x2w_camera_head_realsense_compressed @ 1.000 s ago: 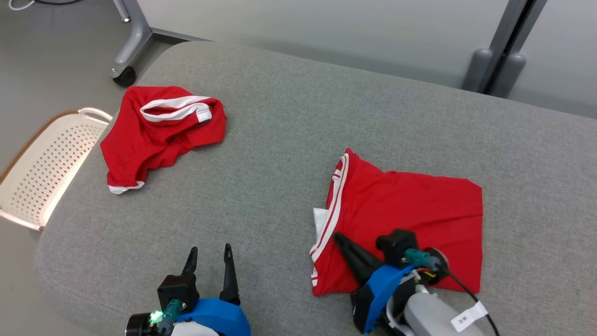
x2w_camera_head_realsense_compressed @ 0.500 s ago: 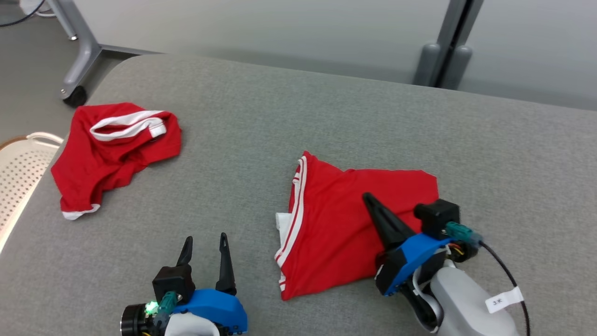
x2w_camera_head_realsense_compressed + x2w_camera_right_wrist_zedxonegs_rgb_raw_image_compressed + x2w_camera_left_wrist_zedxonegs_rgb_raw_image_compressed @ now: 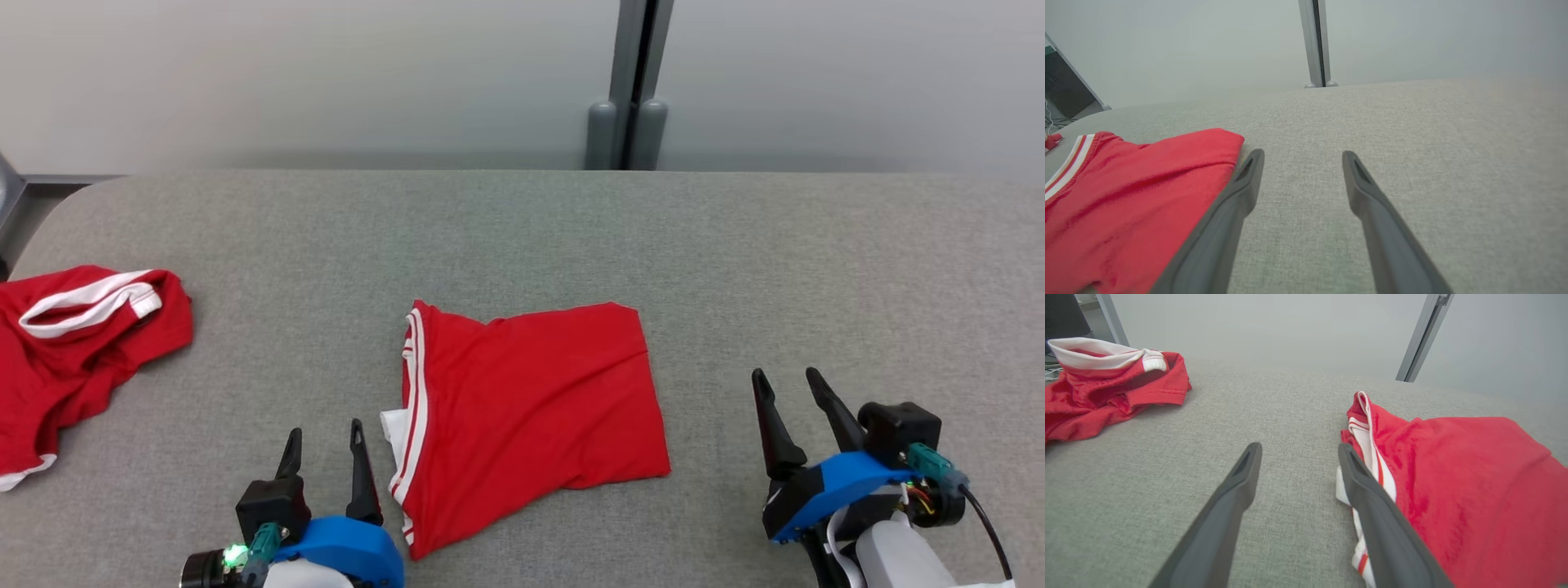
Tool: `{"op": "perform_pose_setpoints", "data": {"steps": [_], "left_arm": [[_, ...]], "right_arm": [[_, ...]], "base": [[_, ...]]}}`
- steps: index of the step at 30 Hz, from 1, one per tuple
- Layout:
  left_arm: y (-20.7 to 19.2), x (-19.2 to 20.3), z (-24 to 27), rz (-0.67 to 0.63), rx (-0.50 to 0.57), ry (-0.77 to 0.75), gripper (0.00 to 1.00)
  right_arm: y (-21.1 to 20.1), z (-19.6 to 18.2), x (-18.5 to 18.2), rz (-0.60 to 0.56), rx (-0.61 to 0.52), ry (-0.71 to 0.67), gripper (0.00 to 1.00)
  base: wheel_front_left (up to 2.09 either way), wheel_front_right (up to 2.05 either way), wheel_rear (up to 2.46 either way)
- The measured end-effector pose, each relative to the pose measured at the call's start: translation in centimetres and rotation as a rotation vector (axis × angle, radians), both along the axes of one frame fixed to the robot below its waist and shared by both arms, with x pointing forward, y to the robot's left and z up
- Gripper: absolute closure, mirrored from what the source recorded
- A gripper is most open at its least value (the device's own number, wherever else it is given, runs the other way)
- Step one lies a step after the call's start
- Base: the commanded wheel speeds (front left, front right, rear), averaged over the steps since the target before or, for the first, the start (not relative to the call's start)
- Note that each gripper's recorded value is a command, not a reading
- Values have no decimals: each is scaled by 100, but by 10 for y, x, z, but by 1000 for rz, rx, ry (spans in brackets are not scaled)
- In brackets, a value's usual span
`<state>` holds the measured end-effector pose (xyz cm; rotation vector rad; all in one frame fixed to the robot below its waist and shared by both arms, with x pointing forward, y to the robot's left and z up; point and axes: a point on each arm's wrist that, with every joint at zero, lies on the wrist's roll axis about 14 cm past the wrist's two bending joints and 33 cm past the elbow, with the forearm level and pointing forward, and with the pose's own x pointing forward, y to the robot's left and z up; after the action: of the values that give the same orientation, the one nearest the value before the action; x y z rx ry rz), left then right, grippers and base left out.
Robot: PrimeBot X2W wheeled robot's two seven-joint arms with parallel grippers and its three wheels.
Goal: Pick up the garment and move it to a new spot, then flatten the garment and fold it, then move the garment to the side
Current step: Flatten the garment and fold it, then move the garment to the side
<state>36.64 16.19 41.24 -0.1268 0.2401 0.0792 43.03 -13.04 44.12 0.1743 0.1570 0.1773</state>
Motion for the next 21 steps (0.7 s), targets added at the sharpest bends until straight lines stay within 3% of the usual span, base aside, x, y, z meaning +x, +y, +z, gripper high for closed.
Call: {"op": "perform_pose_setpoints", "data": {"steps": [9, 21], "left_arm": [[-6, -8, 0, -28, 7, -2, 0], [-12, -10, -5, -55, 8, 11, 0]], "right_arm": [[-32, -2, -31, -94, -5, 11, 0], [-9, -20, -34, -36, 34, 74, 0]], "base": [[0, 0, 0], [0, 0, 0]]}}
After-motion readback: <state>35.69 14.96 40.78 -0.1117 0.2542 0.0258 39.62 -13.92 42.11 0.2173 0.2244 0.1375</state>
